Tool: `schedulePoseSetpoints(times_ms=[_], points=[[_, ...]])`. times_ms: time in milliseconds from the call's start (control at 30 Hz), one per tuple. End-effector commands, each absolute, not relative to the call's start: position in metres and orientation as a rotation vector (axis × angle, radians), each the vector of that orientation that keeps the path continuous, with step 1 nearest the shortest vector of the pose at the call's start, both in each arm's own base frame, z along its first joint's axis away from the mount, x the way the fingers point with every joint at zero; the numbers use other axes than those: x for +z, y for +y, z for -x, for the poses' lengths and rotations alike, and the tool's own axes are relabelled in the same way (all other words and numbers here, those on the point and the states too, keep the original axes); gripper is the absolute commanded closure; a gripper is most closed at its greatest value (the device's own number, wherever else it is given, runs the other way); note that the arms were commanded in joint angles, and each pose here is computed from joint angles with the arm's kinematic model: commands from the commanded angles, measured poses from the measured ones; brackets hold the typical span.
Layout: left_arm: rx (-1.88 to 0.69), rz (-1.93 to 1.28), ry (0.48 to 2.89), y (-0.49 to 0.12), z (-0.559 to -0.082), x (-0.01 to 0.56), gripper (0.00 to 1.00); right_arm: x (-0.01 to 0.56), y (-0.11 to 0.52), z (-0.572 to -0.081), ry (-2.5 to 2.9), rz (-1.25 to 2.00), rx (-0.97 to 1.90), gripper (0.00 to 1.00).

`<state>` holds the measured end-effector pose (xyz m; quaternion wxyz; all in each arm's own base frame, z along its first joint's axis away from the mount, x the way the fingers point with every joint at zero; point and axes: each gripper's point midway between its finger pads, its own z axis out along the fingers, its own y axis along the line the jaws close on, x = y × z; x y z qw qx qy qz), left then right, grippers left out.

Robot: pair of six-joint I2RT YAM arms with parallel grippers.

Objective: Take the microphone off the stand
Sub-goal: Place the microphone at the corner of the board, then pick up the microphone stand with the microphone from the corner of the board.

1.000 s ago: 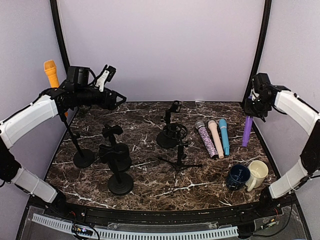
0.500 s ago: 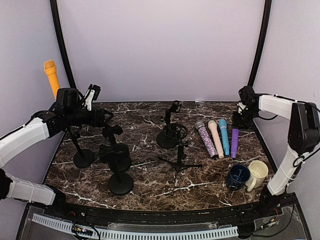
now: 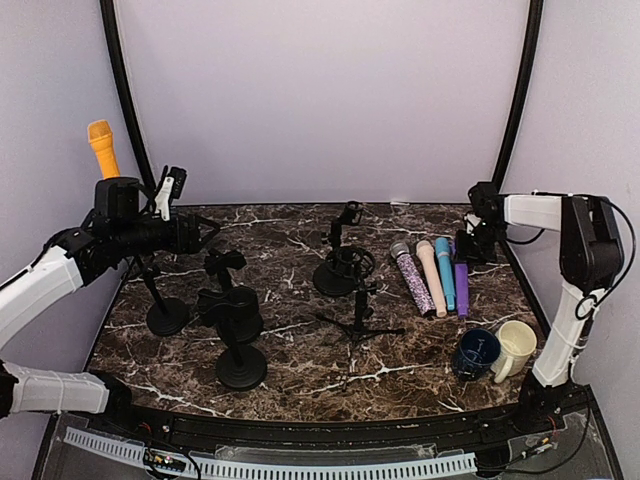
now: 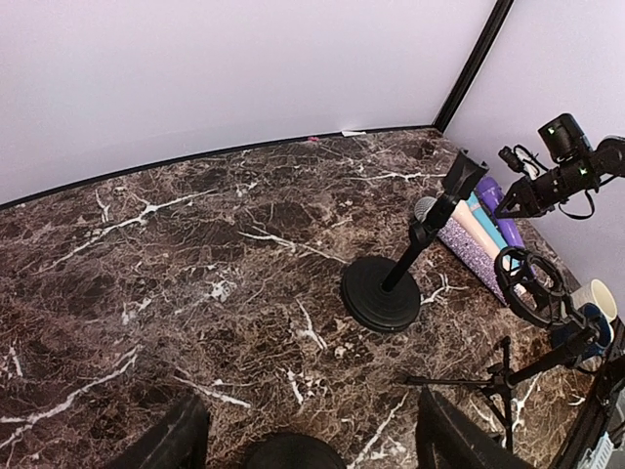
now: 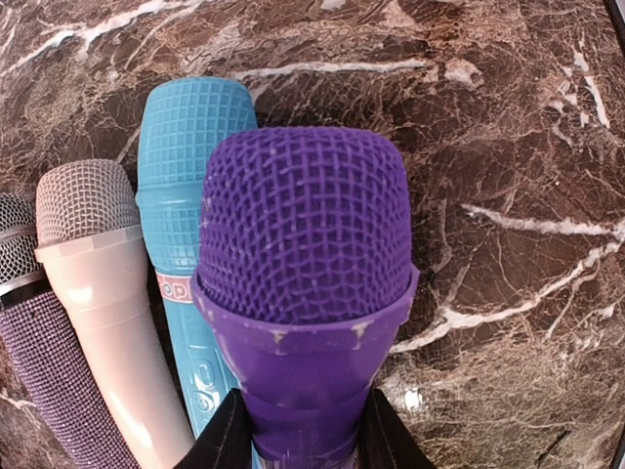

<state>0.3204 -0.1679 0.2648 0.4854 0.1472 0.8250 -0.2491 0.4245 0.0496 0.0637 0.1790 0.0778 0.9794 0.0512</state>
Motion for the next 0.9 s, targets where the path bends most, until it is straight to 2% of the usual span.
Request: schedulePoseSetpoints(times_ms=[0,333,633,867], points=[[-0.629,-0.299,2.042,-0.158,-0.301,0.264,0.25,0.067,0.049,-0.446,2.703,-0.248,0.166,0.75],[-0.552,-0.139,2.142,-0.131,-0.28,0.25,0.25,0.06,0.054,-0.449,2.687,-0.273,0.239,0.55],[-0.517,-0.074,2.18,-0.119,-0.271,0.245,0.23,0.059,0.051,-0.448,2.682,-0.292,0.255,0.41],[-0.334,0.103,2.239,-0.081,-0.257,0.244,0.19,0.08,0.049,-0.445,2.617,-0.308,0.284,0.31]])
